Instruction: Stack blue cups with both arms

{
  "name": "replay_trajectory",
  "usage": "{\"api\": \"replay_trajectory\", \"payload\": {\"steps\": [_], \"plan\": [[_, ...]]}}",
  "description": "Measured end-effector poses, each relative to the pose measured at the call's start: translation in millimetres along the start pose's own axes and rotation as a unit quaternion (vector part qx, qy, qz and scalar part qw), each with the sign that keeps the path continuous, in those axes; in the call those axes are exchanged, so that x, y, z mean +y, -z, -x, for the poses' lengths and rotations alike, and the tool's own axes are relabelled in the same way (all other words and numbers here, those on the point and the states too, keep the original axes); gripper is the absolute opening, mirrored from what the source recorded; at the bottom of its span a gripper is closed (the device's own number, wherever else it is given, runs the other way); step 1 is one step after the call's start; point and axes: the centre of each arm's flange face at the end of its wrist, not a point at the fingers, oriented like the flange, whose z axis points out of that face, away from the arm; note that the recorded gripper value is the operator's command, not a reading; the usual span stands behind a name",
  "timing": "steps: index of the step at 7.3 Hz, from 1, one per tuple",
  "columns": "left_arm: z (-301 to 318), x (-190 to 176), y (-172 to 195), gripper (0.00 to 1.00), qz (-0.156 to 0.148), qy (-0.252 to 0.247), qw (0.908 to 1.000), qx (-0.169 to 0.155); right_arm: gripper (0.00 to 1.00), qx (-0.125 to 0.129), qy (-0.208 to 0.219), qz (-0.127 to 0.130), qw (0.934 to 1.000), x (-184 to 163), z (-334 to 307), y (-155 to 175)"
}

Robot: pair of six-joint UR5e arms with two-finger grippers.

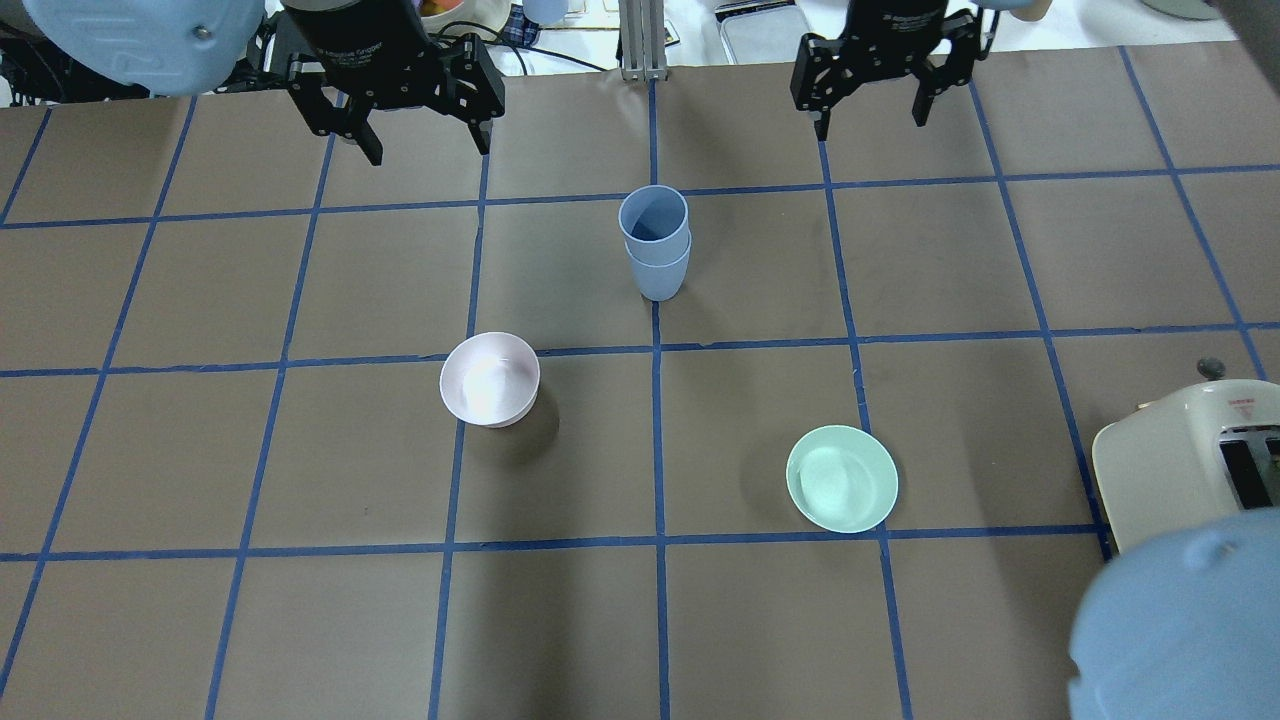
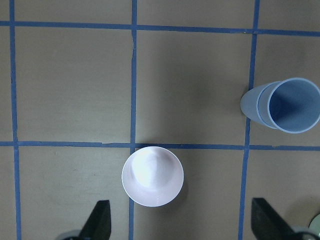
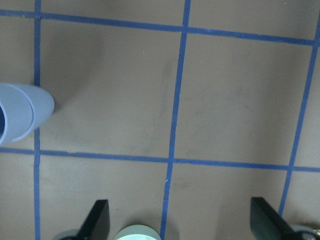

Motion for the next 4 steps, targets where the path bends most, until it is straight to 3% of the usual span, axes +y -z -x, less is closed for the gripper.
{"api": "replay_trajectory", "payload": {"steps": [2, 4], "plan": [[0, 1, 0, 1.0, 0.0, -0.002, 1.0, 0.0, 1.0, -0.002, 0.007, -0.031, 0.9995, 65, -7, 12], [1, 1, 3, 1.0, -0.003, -0.003, 1.0, 0.001, 1.0, -0.013, 0.008, -0.072, 0.9973, 87, -2, 13]]}}
